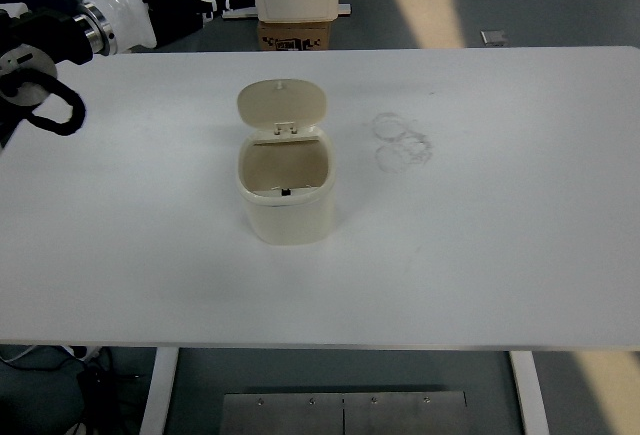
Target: Close trash bin
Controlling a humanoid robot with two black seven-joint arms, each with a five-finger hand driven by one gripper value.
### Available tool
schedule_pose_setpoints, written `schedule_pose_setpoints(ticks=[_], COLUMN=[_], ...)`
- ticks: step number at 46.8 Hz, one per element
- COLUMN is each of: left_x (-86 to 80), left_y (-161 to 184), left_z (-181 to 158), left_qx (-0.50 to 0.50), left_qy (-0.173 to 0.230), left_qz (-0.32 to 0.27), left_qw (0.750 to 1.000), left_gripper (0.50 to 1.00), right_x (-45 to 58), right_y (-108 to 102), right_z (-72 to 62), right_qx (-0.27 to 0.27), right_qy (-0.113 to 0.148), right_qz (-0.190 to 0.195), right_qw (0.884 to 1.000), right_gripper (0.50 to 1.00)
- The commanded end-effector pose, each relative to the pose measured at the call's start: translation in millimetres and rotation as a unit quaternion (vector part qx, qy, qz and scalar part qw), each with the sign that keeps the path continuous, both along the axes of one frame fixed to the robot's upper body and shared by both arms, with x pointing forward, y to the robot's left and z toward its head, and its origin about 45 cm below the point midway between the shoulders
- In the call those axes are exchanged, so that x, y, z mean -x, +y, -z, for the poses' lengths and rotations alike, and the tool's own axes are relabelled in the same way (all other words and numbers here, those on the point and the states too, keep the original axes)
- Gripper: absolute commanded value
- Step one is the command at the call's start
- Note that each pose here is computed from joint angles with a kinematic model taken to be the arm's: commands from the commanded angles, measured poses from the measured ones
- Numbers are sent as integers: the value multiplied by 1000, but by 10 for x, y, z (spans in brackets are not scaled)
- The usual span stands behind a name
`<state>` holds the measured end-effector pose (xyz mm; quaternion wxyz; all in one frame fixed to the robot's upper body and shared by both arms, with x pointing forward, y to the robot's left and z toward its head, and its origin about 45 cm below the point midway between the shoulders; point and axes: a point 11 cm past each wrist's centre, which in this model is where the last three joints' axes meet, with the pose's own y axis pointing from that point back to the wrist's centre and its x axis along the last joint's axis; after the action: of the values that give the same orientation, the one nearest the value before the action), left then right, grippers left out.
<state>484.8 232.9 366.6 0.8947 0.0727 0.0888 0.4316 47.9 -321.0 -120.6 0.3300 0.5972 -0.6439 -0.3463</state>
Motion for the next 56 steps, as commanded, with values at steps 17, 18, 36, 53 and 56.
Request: schedule_pose_setpoints(ticks=[17,18,36,53,56], left_x=[85,99,274,391,395], left_y=[-218,-241,-587,-526,-529], left_z=[-189,-208,-685,-664,-643], left_qx=[-165,-170,-273,-360,-361], left_qy=[-14,-15,-43,6,9], left_qz=[65,71,164,206,207], left_qw=[984,983,947,910,909], left_gripper=[1000,1000,1000,1000,1000], right_x=[-1,-1,-1,-1,-1], right_y=[1,1,1,1,1], right_z=[0,0,0,0,0], right_qx=[0,0,0,0,0], right_qy=[0,0,0,0,0], right_qz=[0,0,0,0,0], right_qw=[1000,1000,1000,1000,1000], right_gripper=[991,991,991,991,991])
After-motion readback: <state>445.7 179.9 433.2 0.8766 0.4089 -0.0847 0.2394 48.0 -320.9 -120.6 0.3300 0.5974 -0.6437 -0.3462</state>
